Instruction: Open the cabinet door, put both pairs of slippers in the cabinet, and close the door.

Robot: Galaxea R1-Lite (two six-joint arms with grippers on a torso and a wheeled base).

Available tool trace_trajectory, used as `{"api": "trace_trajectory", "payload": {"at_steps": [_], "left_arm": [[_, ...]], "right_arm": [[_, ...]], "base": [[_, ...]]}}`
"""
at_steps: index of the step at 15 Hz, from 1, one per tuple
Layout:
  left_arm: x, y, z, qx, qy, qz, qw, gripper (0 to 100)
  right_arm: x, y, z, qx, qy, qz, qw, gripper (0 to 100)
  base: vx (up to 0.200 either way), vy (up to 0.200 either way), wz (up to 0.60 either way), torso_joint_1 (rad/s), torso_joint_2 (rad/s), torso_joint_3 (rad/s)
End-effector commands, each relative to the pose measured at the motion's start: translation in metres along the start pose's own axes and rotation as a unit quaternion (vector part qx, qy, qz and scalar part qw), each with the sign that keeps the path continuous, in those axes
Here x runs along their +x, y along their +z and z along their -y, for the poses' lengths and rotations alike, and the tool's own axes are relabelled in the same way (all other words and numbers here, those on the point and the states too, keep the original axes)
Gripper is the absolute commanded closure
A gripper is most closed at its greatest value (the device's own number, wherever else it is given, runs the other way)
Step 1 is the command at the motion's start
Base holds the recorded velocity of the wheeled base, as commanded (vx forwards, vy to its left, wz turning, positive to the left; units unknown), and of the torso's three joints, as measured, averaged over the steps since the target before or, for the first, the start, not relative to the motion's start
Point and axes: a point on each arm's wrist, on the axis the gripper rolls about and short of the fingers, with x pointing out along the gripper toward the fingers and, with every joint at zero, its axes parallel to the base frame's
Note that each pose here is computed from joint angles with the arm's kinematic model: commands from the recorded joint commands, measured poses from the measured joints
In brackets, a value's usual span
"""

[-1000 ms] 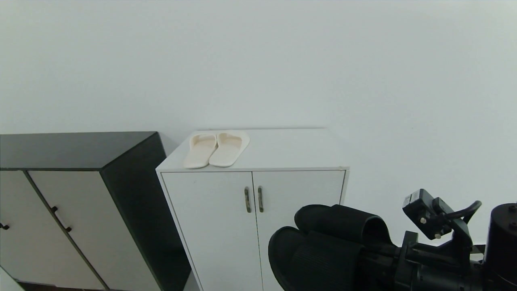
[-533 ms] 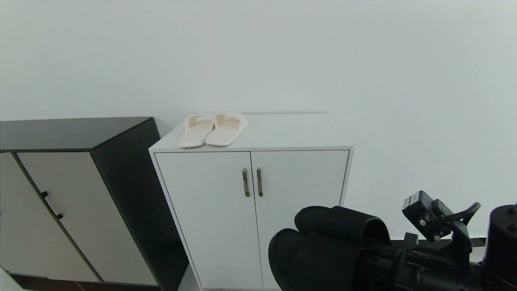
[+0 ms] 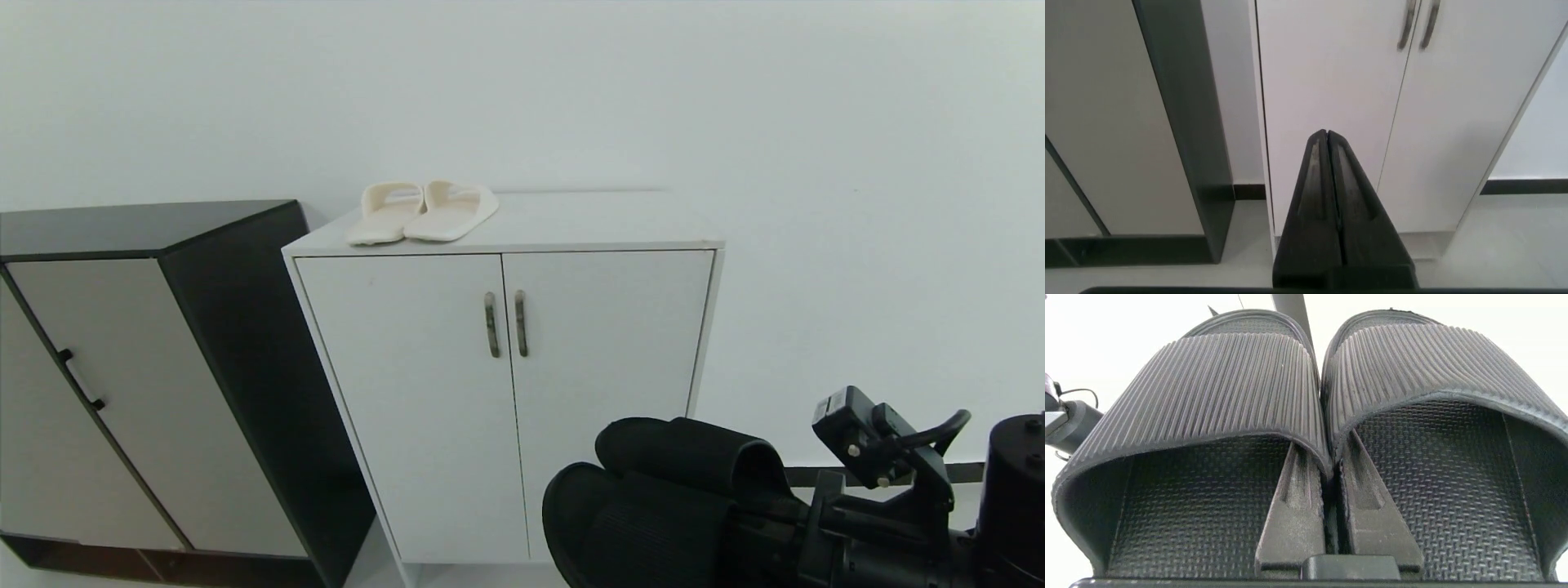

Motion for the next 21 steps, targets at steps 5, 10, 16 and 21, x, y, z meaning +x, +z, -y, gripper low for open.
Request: {"api": "trace_trajectory", "payload": {"at_steps": [5,10,16,21], "left_arm": [[0.0001,0.0,0.0,0.0,0.001,-0.001,1.0,100],[0.0001,0.0,0.0,0.0,0.0,-0.001,1.0,100],[0.0001,0.0,0.0,0.0,0.0,-0.001,1.0,100],[0.0001,0.0,0.0,0.0,0.001,-0.001,1.0,100]], "right_arm": [[0.0006,-0.0008,0.0001,0.0,0.0,-0.002,1.0,100],[0.0017,-0.0016,0.0007,0.001,-0.001,-0.005,1.0,100],[0.003,-0.0056,0.0017,0.002,-0.003,-0.014,1.0,100],[0.0029,-0.0061,0.0014,0.002,-0.002,-0.015,1.0,100]], "base": [[0.0,0.0,0.0,-0.232,0.47,0.224],[0.0,0.0,0.0,-0.226,0.38,0.192],[0.0,0.0,-0.2,-0.05,0.17,0.063],[0.04,0.0,0.0,0.0,0.0,0.004]]}}
